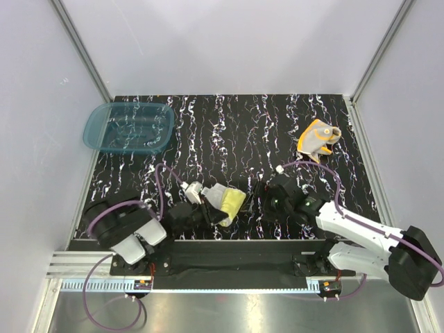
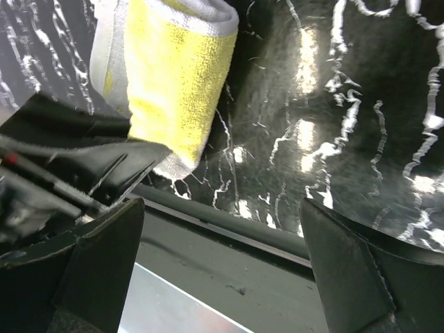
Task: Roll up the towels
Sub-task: Roll the towel
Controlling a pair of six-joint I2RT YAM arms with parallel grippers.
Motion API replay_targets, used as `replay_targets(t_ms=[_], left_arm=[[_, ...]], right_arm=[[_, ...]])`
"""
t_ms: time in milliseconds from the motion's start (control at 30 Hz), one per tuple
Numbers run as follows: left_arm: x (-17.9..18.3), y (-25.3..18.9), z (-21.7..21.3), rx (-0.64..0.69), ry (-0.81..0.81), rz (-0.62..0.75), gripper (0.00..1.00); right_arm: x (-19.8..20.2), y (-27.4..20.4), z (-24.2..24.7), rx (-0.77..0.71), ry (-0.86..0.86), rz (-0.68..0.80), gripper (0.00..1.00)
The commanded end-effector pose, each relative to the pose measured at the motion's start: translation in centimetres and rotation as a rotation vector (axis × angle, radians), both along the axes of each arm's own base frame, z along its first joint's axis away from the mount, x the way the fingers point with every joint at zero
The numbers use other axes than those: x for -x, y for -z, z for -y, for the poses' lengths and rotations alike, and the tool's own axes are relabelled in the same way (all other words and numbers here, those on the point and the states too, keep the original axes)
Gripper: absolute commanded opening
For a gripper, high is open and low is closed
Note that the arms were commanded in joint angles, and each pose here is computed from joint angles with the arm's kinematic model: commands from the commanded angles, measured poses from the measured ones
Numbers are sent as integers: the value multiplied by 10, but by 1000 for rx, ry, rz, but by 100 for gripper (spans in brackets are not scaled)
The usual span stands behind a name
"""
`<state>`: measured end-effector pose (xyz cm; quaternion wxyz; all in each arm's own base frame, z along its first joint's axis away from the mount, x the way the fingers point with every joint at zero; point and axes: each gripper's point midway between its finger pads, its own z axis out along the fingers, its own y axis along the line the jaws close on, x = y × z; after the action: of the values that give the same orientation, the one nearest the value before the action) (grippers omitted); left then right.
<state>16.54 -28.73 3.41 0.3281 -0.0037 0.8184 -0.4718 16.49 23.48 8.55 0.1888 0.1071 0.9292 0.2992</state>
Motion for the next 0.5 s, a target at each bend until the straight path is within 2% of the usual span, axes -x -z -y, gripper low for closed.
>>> replay_targets(t_ms=[0, 133, 333, 467], left_arm=[[6, -65, 12, 367, 78, 6, 16], [-4, -57, 16, 363, 75, -23, 17], [-6, -96, 22, 485, 102, -20, 18], [-11, -105, 22, 541, 71, -67, 19]], right_arm=[[-14, -26, -28, -190, 3, 73, 100], [-16, -16, -33, -213, -4, 73, 100], [-29, -9, -40, -226, 23, 103, 100], [-32, -5, -36, -210, 55, 97, 99]])
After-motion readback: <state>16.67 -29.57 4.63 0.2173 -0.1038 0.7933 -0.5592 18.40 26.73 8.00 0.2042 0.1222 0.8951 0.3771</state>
